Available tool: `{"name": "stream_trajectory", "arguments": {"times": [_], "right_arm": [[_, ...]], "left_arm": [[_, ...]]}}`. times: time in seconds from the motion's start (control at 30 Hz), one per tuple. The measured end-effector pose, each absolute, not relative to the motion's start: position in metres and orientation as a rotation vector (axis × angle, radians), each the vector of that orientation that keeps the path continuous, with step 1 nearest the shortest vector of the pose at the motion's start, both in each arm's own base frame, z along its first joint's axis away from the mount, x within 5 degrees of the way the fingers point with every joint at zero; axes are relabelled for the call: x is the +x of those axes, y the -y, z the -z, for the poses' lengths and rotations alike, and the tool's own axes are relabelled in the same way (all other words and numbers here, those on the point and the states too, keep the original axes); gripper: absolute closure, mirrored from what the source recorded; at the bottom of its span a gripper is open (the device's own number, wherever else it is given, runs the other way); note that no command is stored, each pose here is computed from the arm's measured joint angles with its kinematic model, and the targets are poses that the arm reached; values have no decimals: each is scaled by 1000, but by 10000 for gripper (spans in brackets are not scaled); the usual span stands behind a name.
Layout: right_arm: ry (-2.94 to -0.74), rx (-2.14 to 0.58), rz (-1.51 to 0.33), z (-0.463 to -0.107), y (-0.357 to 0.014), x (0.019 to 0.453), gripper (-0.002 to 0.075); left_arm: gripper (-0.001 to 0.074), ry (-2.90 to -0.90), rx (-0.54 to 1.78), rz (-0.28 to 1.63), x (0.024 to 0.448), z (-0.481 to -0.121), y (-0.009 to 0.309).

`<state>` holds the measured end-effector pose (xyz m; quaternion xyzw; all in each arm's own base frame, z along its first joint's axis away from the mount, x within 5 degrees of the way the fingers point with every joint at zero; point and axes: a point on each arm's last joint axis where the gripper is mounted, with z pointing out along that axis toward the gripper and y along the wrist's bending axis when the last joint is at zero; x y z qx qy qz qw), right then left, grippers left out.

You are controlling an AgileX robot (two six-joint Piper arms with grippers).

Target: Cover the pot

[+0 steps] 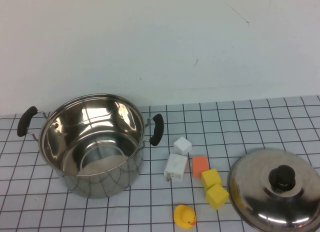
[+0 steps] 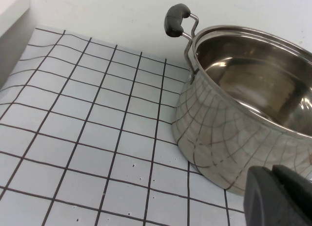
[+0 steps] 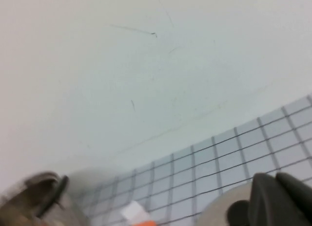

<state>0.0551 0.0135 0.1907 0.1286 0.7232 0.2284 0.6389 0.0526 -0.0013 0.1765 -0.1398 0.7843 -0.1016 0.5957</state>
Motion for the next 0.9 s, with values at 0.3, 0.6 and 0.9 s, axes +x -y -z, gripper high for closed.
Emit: {"name": "stream_trajectory", "arguments": {"times": [0.3, 0.6, 0.9], "right_arm": [[-1699, -116, -224, -233, -18, 64, 728], [-1804, -167, -100, -255, -25, 142, 570], [-1649, -260, -145, -216, -78, 206, 121]], "left_arm": [[738, -1821, -325, 236, 53, -176, 1], [738, -1821, -325, 236, 53, -176, 1], [738, -1822, -321, 233, 53, -176, 1]]}}
